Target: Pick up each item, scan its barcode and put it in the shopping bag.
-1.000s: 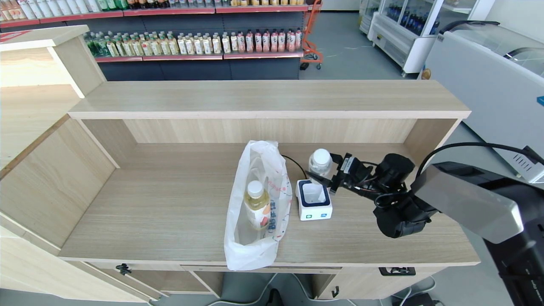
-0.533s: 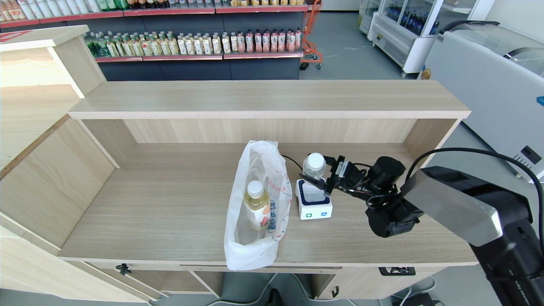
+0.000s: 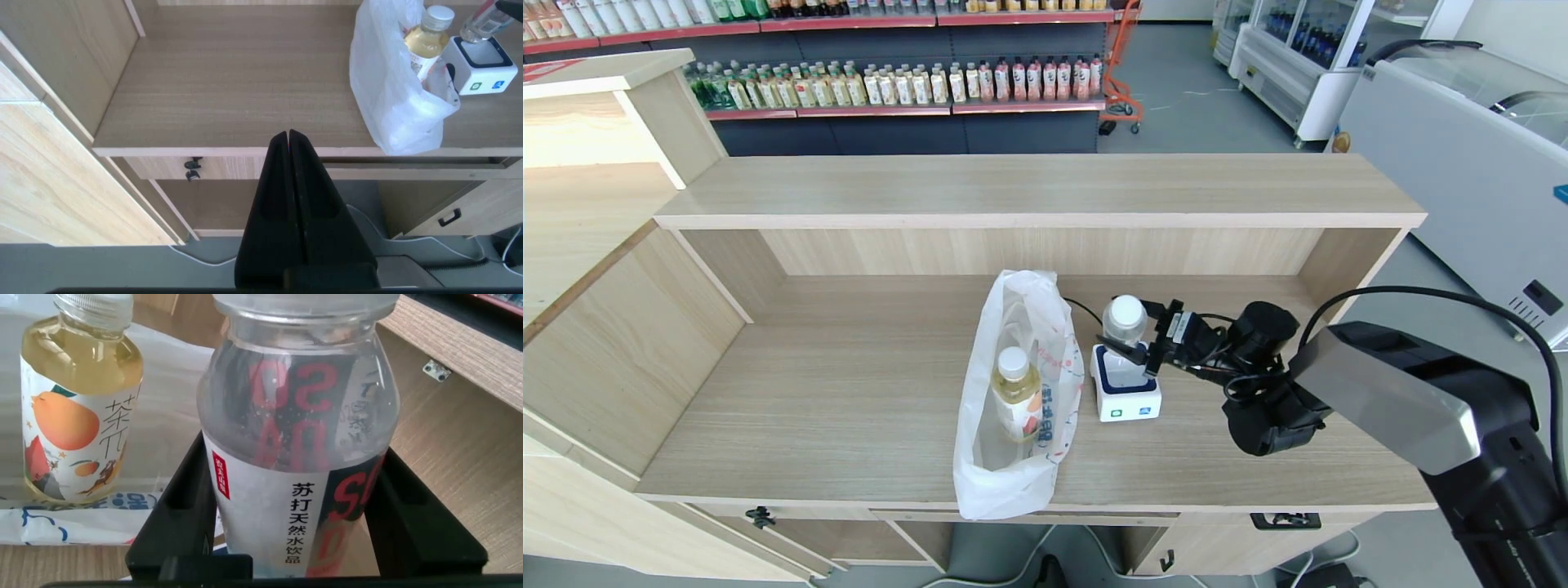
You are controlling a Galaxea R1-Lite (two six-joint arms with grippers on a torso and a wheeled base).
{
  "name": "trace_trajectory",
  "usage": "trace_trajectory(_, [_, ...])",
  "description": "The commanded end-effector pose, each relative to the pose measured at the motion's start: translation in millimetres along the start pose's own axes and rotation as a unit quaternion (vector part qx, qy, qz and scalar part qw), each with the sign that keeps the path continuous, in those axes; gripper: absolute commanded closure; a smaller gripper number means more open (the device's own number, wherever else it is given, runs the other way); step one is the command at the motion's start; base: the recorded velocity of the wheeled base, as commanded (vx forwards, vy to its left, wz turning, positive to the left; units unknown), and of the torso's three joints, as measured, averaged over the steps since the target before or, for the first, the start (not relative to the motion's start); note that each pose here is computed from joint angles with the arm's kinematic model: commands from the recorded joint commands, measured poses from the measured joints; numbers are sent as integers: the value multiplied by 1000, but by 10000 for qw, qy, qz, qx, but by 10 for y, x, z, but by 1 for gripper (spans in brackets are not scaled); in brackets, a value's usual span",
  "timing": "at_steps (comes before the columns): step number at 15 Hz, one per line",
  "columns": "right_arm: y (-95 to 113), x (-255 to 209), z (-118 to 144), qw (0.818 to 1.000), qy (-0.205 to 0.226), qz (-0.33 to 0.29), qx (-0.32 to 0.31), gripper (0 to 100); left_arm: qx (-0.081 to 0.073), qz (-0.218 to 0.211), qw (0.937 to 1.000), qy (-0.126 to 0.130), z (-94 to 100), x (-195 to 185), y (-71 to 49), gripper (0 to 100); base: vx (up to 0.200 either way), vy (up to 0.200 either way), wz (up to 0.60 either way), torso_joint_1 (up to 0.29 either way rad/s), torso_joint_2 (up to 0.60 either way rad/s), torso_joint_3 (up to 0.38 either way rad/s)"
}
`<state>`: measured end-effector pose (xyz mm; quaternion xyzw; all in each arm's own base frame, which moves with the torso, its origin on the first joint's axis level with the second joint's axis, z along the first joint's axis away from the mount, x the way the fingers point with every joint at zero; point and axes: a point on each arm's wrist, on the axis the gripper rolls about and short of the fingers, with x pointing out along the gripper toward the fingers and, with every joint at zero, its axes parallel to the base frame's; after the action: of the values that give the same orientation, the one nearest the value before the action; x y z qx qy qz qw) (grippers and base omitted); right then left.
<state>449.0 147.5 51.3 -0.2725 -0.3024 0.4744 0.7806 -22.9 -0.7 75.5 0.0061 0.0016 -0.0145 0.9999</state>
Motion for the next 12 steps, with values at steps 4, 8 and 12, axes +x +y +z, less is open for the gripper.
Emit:
trace_trajectory(4, [14,-13,-15,10000,22,22,29,100,0,-1,10000,-2,0,0,0,100,0,0,0,0,0,0])
trace_trajectory(8, [4,-18,-8,10000,23,14,21,100,-1,-1,10000,6,0,1,0,100,0,0,0,0,0,0])
trace_trajectory(12, [-3,-41,-11,10000,56,0,27,100,0,-1,10000,-2,0,0,0,100,0,0,0,0,0,0])
